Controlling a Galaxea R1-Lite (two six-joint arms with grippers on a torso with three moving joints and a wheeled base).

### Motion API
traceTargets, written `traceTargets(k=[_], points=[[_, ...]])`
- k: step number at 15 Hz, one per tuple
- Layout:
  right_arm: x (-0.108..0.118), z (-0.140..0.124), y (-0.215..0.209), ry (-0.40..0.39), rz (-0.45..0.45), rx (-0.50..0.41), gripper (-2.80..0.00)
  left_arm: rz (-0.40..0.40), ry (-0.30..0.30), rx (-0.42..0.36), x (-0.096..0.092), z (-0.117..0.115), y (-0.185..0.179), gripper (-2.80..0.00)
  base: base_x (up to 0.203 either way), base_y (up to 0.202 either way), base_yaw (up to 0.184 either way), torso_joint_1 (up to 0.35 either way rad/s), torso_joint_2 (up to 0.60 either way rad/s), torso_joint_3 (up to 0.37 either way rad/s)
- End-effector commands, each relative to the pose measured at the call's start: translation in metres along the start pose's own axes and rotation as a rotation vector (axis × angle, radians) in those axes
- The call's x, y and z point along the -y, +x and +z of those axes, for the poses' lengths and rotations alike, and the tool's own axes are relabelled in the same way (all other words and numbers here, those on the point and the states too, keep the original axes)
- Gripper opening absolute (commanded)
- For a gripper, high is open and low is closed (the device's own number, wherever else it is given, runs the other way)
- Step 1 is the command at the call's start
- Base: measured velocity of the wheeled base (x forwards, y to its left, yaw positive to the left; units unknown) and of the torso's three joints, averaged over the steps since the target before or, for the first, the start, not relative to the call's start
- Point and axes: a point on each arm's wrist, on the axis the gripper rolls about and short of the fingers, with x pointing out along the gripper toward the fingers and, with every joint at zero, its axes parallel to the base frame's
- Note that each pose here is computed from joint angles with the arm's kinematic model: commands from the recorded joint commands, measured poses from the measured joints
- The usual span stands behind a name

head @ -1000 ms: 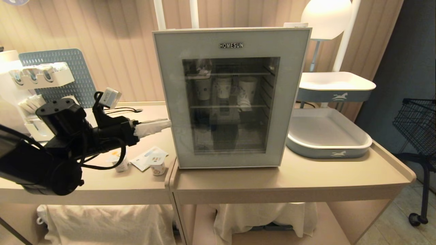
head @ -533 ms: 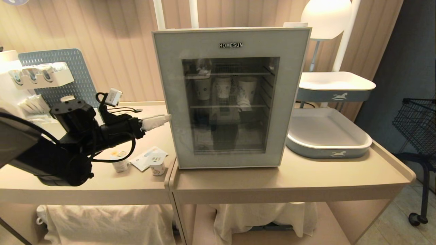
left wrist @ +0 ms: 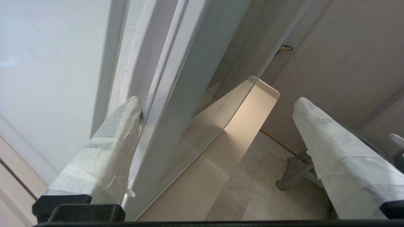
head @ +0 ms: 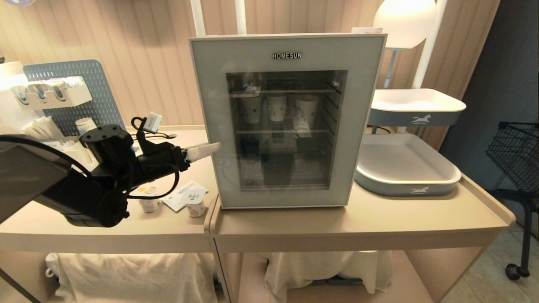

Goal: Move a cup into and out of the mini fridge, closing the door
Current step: Open the freezer door

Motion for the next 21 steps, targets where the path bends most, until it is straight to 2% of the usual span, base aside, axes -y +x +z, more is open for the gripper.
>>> traceTargets(k=[1, 4, 7, 11, 15, 18, 21], points=[[0.000, 0.000, 0.000, 0.000, 0.003, 0.002, 0.00, -0.038, -0.008, -0.016, 0.009, -0.002, 0.004, 0.00, 0.000, 0.000, 0.000, 0.000, 0.00, 0.000], [0.000, 0.000, 0.000, 0.000, 0.001, -0.001, 0.00, -0.081, -0.048, -0.007, 0.028, 0.010, 0.006, 0.00, 0.000, 0.000, 0.000, 0.000, 0.00, 0.000], [0.000, 0.000, 0.000, 0.000, 0.002, 0.000, 0.00, -0.096, -0.043, -0.004, 0.038, 0.013, 0.006, 0.00, 0.000, 0.000, 0.000, 0.000, 0.00, 0.000], [0.000, 0.000, 0.000, 0.000, 0.002, -0.001, 0.00, -0.098, -0.076, -0.032, 0.051, 0.003, -0.005, 0.00, 0.000, 0.000, 0.000, 0.000, 0.00, 0.000], [0.000, 0.000, 0.000, 0.000, 0.002, -0.001, 0.00, -0.107, -0.074, -0.035, 0.074, -0.007, -0.023, 0.00, 0.000, 0.000, 0.000, 0.000, 0.00, 0.000], [0.000, 0.000, 0.000, 0.000, 0.001, 0.000, 0.00, -0.120, -0.061, -0.031, 0.103, -0.007, -0.041, 0.00, 0.000, 0.000, 0.000, 0.000, 0.00, 0.000], [0.000, 0.000, 0.000, 0.000, 0.001, 0.000, 0.00, -0.160, -0.050, -0.041, 0.142, -0.012, -0.062, 0.00, 0.000, 0.000, 0.000, -0.002, 0.00, 0.010]])
